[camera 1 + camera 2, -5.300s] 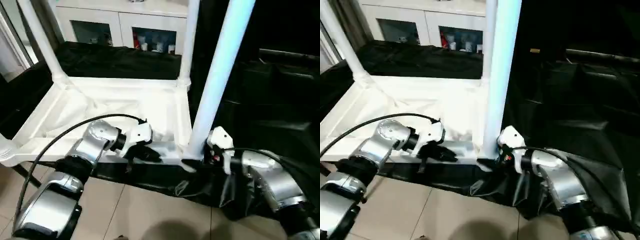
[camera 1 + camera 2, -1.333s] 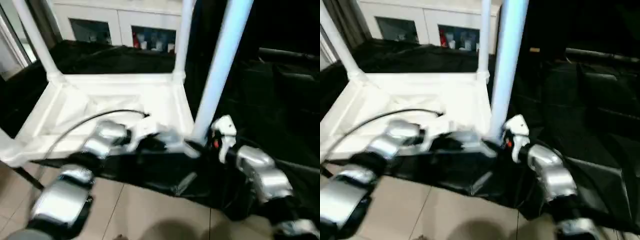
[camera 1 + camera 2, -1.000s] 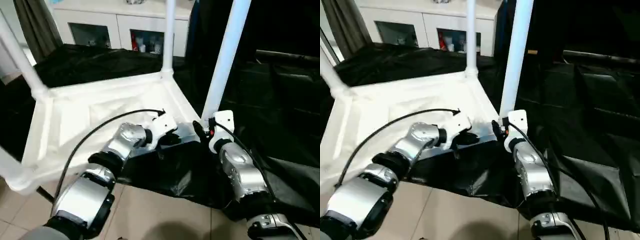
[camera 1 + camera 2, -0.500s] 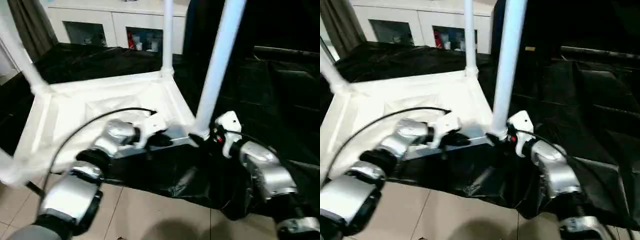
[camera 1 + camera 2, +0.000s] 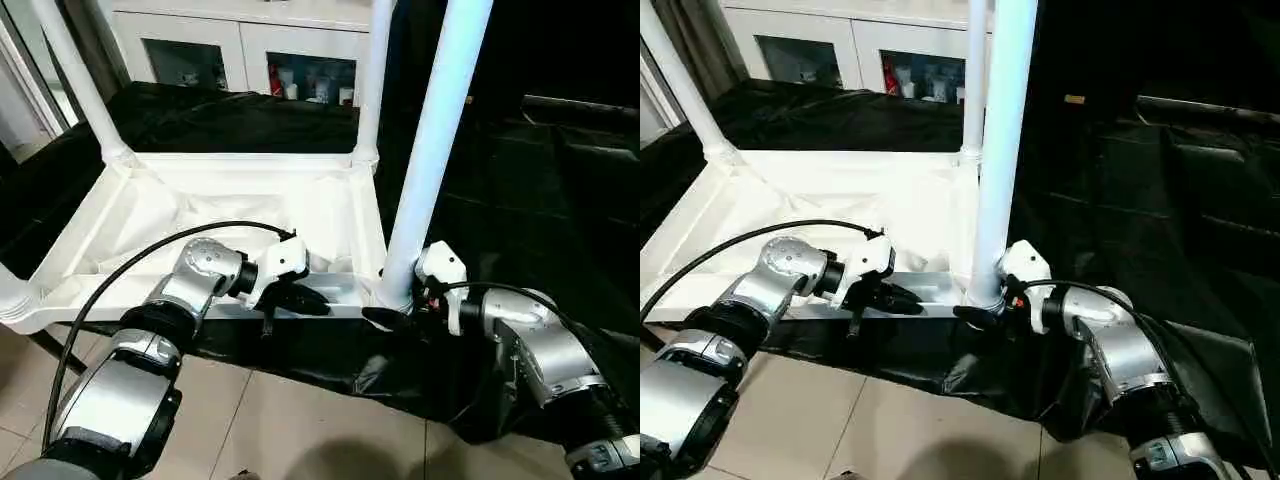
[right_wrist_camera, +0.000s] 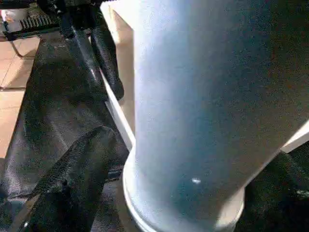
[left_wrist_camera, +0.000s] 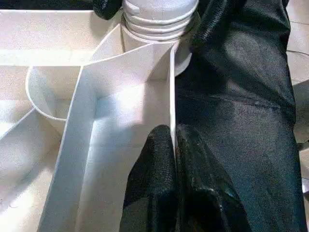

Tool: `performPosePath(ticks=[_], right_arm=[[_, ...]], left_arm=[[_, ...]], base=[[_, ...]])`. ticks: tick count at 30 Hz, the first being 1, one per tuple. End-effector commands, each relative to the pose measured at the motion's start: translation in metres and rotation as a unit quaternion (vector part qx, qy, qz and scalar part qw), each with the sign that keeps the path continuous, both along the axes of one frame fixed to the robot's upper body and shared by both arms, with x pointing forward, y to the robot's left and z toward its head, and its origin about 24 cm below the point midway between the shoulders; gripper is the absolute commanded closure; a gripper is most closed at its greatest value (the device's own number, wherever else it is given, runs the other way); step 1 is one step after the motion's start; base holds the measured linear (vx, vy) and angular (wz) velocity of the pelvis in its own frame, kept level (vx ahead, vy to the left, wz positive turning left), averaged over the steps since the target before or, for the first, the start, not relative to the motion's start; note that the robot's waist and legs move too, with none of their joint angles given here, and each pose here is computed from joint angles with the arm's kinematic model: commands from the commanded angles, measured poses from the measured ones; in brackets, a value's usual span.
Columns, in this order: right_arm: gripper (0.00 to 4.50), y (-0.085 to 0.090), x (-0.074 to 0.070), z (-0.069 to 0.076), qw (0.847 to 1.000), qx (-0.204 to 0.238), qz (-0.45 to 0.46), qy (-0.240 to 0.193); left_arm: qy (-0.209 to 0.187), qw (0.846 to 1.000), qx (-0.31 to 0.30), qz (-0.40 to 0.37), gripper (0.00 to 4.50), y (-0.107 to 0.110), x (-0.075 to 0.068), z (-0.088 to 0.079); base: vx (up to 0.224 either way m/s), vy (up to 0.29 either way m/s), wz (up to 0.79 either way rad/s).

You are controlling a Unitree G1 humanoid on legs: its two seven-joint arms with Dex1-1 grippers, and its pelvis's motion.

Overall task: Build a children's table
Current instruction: Rotate leg to tighten

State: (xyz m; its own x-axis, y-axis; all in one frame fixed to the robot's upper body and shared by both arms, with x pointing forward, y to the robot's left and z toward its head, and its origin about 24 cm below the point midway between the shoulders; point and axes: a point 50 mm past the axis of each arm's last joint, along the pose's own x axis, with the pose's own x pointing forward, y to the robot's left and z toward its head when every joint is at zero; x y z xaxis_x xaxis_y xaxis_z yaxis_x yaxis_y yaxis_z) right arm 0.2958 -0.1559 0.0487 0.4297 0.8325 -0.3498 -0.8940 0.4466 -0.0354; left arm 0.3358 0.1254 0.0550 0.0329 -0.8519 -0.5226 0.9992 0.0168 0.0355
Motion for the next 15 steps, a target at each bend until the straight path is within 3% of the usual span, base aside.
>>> performPosePath(ticks=[1,7,10,15], right_arm=[[0.97,0.003,-0.002,0.000,1.000,0.007,0.007,0.009],[1.59,0.004,-0.001,0.000,1.000,0.024,-0.005,0.010],[1.69,0.006,0.001,-0.002,0.998,0.049,-0.042,0.012],[1.78,0.020,0.010,-0.020,0.983,0.066,-0.171,0.015]], left_arm=[[-0.011,1.000,-0.009,-0.008,4.50,0.000,0.000,0.005],[-0.012,1.000,-0.014,-0.002,4.50,-0.001,0.001,0.005],[-0.020,0.999,-0.014,0.024,4.50,-0.004,0.003,0.003],[-0.039,0.993,-0.016,0.111,4.50,-0.025,0.012,-0.004]], base=[[0.000,0.000,0.00],[0.000,0.000,0.00],[0.000,0.000,0.00],[0.000,0.000,0.00]])
